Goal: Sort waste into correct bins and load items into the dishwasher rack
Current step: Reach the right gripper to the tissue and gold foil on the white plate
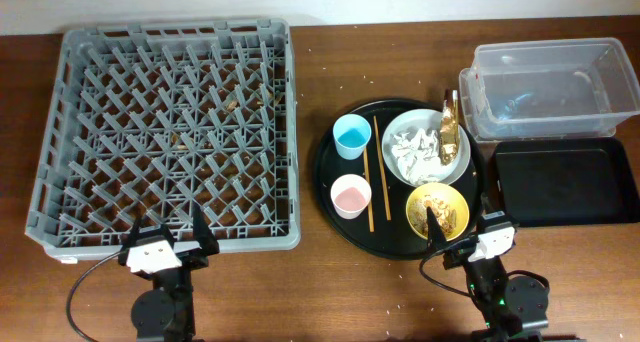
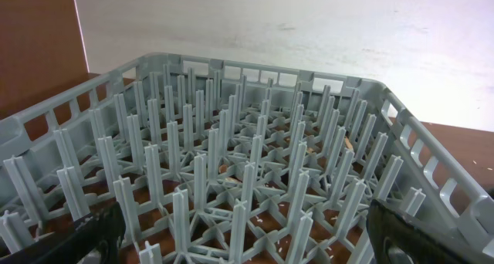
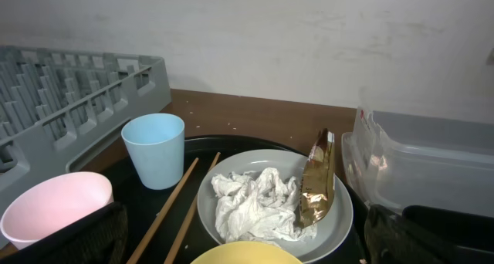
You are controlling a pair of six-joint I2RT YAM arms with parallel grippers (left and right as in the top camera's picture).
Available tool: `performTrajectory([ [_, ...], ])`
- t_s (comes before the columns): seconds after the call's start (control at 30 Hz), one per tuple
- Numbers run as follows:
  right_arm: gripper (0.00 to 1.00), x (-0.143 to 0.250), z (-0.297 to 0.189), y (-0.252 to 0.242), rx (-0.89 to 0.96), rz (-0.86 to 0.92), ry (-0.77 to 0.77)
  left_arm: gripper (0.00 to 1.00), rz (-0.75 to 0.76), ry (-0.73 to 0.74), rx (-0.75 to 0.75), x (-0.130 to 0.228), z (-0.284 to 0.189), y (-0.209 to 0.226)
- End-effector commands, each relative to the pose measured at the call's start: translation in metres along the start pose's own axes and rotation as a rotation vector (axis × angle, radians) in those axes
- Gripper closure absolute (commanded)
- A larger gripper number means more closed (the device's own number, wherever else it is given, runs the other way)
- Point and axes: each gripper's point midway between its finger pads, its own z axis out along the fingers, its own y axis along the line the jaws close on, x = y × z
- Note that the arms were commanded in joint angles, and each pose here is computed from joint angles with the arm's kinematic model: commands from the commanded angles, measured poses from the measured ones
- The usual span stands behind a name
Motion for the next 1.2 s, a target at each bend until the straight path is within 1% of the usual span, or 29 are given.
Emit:
performTrajectory([
  [0.0,0.02,0.003,0.000,0.017,-0.070,0.001,0.004,0.00,0.016,0.000,0.004,0.001,0.000,0.000],
  [0.63,0.02,0.003,0.000,0.017,-0.070,0.001,0.004,0.01,0.016,0.000,0.004,0.001,0.000,0.000],
  [0.77,0.01,0.003,0.001,0.012,-0.040,0.001,0.005,0.00,0.016,0.000,0.004,0.001,0.000,0.000],
  [0.9,0.02,-0.002,0.000,0.013,-0.048,0.000,-0.013,0.00,0.016,0.000,0.004,0.001,0.000,0.000],
  [0.93,0.02,-0.005,0.000,0.013,-0.048,-0.001,-0.019,0.00,0.016,0.000,0.004,0.001,0.000,0.000],
  [1.03,0.02,-0.037,-0.010,0.013,-0.046,-0.003,-0.043,0.00,0.016,0.000,0.004,0.001,0.000,0.000],
  [1.13,0.01,-0.090,-0.029,0.010,-0.028,-0.006,-0.083,0.00,0.016,0.000,0.004,0.001,0.000,0.000],
  [1.17,0.02,-0.101,-0.033,0.007,-0.011,-0.004,-0.076,0.00,0.016,0.000,0.004,0.001,0.000,0.000],
])
